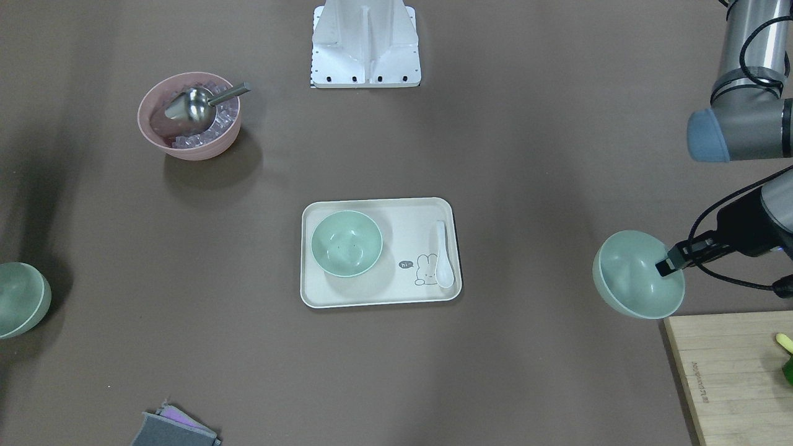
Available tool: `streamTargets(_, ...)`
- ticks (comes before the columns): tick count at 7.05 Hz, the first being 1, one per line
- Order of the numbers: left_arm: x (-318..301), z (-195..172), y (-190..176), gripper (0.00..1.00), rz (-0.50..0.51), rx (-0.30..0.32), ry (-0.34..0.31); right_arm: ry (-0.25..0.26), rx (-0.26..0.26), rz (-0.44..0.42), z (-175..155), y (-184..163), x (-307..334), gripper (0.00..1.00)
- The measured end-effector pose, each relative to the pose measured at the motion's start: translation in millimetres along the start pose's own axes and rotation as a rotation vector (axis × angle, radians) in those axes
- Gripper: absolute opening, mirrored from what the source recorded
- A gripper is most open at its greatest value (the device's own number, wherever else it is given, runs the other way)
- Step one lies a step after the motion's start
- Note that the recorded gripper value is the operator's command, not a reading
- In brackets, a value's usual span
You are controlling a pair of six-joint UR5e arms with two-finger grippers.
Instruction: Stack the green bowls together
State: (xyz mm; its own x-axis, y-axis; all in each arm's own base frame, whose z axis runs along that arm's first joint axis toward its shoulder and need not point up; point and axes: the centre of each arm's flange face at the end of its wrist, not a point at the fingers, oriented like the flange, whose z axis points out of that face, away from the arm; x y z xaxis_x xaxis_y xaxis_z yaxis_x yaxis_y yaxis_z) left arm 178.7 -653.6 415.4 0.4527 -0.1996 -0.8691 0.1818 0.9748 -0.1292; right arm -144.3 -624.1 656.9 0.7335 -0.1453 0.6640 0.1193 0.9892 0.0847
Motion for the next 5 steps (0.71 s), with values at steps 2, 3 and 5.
streamTargets(2,1.5,-1.5,1.6,0.0,0.004,-0.001,0.004,-0.068,0.007,0.086,-14.7,-11.2,-19.6,0.0)
streamTargets(3,2.7,-2.3,2.3,0.0,0.006,-0.003,0.007,-0.142,0.012,0.125,-34.2,-17.7,-23.8,0.0)
streamTargets(5,20.6,7.0,9.3,0.0,0.0,-0.012,0.011,-0.227,0.04,0.164,-71.5,-25.9,-40.0,0.0)
